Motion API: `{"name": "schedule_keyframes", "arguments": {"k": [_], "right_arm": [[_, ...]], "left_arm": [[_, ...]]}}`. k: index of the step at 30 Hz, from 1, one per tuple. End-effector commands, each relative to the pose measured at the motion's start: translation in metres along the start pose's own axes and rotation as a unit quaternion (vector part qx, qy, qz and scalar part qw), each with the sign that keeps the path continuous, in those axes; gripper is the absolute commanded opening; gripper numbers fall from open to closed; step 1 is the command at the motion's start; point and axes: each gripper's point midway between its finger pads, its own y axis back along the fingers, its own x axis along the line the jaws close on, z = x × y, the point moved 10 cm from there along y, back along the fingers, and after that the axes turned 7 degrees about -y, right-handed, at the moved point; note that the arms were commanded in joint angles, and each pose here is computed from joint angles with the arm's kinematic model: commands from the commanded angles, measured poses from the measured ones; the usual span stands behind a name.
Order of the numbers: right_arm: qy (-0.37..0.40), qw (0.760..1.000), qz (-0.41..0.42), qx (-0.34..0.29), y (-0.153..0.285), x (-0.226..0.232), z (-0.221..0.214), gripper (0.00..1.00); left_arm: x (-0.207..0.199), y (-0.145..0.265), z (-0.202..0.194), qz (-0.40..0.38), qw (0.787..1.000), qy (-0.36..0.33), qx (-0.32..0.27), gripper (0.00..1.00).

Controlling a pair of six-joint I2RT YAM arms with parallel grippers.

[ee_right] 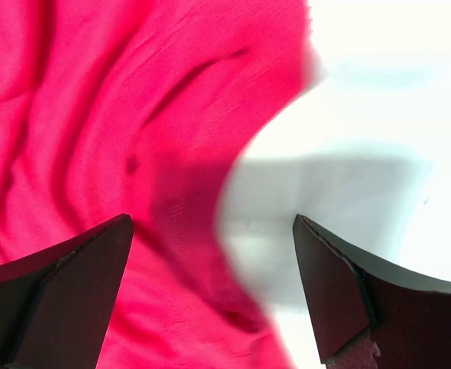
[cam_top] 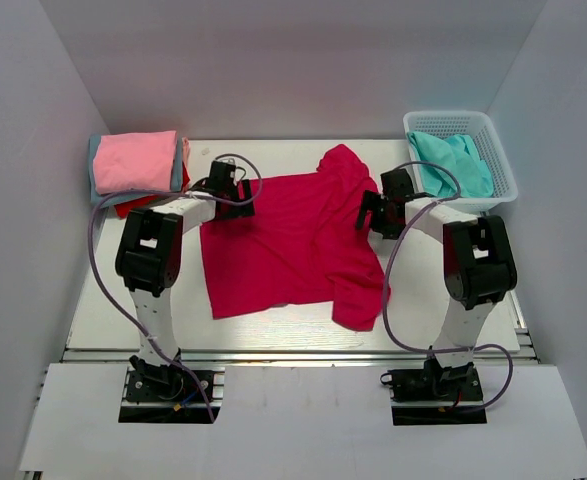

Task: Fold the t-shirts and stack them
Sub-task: Flatten out the tshirt

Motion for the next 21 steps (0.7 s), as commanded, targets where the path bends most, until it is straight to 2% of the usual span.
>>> {"name": "schedule_keyframes", "arguments": {"k": [1, 2, 7, 10, 13, 16, 18, 20, 21], "right_arm": [[0.022, 1.0, 0.002, -0.003, -0.009, -0.006, 0.016, 0.9], [0.026, 1.0, -0.001, -0.004, -0.011, -0.008, 0.018, 0.9], [0.078, 0.996, 0.021, -0.042, 0.004, 0.003, 0.036, 0.9], [0.11, 0.989, 0.08, -0.051, 0.022, 0.017, 0.036, 0.9], [0.125, 0.984, 0.12, -0.04, 0.039, 0.02, 0.016, 0.9], [0.158, 0.977, 0.143, -0.029, 0.05, 0.022, -0.01, 0.86], [0.17, 0.976, 0.138, -0.019, 0.053, 0.018, -0.021, 0.85], [0.193, 0.974, 0.119, -0.004, 0.051, 0.019, -0.031, 0.8], [0.197, 0.973, 0.118, 0.005, 0.049, 0.02, -0.035, 0.8]], "left_arm": [[0.022, -0.022, -0.014, 0.033, 0.997, -0.028, 0.067, 1.0], [0.027, -0.031, -0.015, 0.032, 0.996, -0.029, 0.078, 1.0], [0.018, -0.031, 0.036, -0.026, 0.997, -0.061, 0.025, 1.0], [0.004, -0.005, 0.065, -0.079, 0.994, -0.069, -0.033, 1.0], [-0.002, 0.026, 0.07, -0.1, 0.991, -0.072, -0.053, 1.0], [-0.002, 0.04, 0.042, -0.135, 0.989, -0.058, -0.029, 1.0], [-0.004, 0.063, 0.037, -0.141, 0.988, -0.056, -0.044, 1.0], [0.001, 0.074, 0.005, -0.145, 0.988, -0.041, -0.022, 1.0], [0.001, 0.074, 0.004, -0.145, 0.989, -0.033, -0.021, 1.0]]}}
